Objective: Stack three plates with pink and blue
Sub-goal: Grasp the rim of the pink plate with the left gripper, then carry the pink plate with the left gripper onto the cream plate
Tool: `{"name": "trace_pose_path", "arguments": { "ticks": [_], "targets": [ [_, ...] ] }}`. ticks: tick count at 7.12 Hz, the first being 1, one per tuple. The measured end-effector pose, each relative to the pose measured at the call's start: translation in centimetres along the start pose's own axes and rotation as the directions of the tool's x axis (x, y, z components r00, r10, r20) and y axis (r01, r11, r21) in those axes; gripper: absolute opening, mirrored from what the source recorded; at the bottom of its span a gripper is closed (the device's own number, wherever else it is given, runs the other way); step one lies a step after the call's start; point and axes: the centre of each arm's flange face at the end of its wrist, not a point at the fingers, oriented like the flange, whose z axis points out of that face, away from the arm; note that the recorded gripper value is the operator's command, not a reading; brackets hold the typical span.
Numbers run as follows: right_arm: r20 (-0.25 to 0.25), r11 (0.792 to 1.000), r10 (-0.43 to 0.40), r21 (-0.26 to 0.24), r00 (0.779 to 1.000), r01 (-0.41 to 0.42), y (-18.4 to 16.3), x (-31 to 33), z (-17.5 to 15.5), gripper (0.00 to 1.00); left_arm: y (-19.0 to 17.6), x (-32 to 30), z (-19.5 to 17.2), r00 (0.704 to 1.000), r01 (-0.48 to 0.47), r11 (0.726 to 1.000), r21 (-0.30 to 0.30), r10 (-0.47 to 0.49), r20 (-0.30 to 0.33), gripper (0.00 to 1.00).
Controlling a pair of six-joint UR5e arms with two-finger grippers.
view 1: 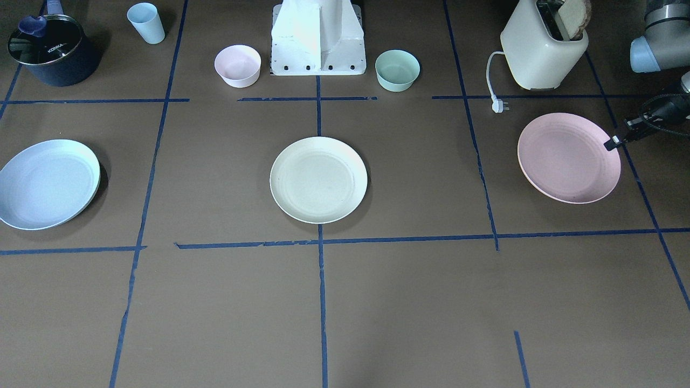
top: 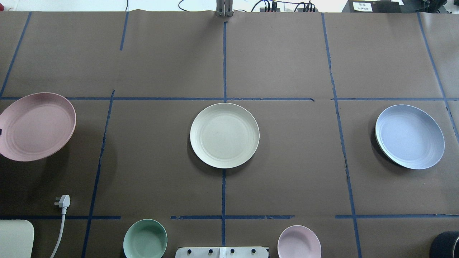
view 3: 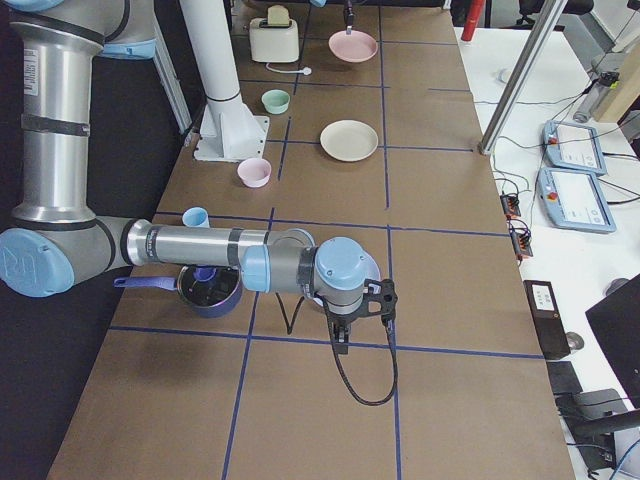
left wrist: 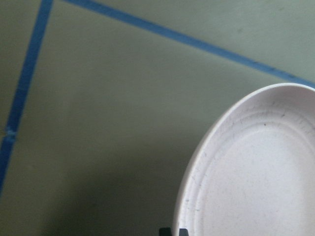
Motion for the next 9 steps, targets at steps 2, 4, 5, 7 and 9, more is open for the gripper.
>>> {"name": "trace_pose_path", "arguments": {
  "ticks": [2, 4, 5, 7, 9],
  "targets": [
    [0.004, 1.000, -0.006, 0.008, 1.000, 0.006, -0.4, -0.5, -0.4, 1.00, -2.8, 12.6, -2.1, 1.000, 0.028, 1.000, 0.007, -0.028, 0.007, 0.00],
    [0.029, 1.000, -0.005, 0.005, 1.000, 0.005, -0.2, -0.5, -0.2, 1.00, -1.1, 25.9, 2.3, 0.993, 0.115, 0.993, 0.010, -0.115, 0.002, 0.00],
    [0.035, 1.000, -0.006, 0.006, 0.999, 0.006, -0.2, -0.6, -0.2, 1.00, 1.9, 32.3, 6.5, 0.989, 0.149, 0.989, 0.008, -0.149, -0.001, 0.00],
    [0.041, 1.000, 0.017, 0.008, 0.999, -0.018, -0.7, -0.8, -0.4, 1.00, 8.5, 40.9, 13.1, 0.983, 0.183, 0.983, -0.004, -0.183, -0.014, 0.00],
    [0.045, 1.000, 0.027, 0.013, 0.999, -0.028, -1.1, -1.1, -0.6, 1.00, 12.9, 44.0, 17.3, 0.983, 0.184, 0.983, -0.022, -0.184, -0.003, 0.00]
  ]
}}
